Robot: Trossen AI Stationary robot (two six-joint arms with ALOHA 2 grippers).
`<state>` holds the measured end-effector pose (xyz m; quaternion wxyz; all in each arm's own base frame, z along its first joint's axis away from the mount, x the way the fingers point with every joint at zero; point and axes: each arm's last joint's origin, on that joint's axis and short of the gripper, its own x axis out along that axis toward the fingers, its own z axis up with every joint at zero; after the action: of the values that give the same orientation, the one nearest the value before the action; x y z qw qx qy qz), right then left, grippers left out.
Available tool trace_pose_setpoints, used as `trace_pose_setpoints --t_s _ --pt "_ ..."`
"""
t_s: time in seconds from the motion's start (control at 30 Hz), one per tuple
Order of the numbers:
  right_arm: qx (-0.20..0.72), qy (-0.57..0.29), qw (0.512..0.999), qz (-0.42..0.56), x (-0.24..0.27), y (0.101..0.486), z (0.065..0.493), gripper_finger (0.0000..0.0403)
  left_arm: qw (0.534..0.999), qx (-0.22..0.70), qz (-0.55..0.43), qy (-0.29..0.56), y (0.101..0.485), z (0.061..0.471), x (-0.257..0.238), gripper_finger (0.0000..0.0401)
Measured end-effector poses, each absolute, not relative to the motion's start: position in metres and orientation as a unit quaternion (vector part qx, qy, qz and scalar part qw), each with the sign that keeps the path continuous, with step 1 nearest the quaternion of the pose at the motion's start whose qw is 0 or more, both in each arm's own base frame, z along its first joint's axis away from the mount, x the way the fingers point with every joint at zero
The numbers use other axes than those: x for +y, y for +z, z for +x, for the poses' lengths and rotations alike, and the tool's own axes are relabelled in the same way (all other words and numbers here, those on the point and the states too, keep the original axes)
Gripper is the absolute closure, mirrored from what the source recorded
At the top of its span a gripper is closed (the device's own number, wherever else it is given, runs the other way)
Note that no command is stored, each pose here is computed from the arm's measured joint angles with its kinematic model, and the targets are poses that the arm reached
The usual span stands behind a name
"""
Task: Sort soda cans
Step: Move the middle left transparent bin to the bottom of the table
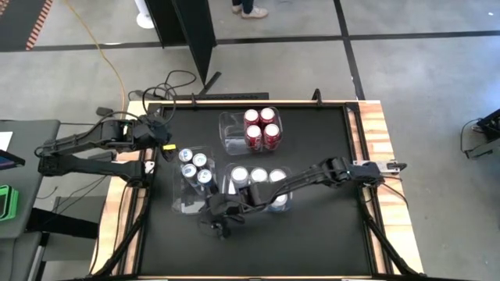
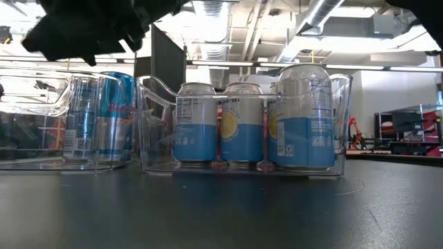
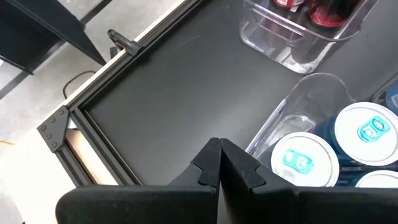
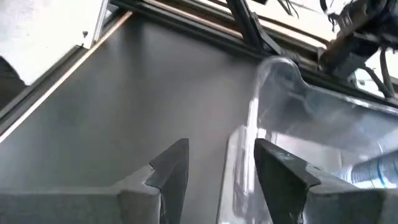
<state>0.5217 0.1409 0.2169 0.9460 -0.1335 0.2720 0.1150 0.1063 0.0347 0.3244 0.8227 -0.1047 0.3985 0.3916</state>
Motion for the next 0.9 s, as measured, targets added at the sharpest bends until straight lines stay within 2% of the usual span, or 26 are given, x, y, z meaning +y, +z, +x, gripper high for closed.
trace_pose_setpoints --t_s 0.53,0.9 --pt "0.326 0.100 0.934 -0.104 0.1341 0.2092 0.5172 0.0209 0.824 0.398 -0.103 0.390 0.3245 0.1066 0.0347 0.0401" --pt "0.342 0.125 0.926 -0.100 0.1361 0.2069 0.5146 0.0209 0.824 0.398 -0.103 0.390 0.3245 0.1066 0.0347 0.0401"
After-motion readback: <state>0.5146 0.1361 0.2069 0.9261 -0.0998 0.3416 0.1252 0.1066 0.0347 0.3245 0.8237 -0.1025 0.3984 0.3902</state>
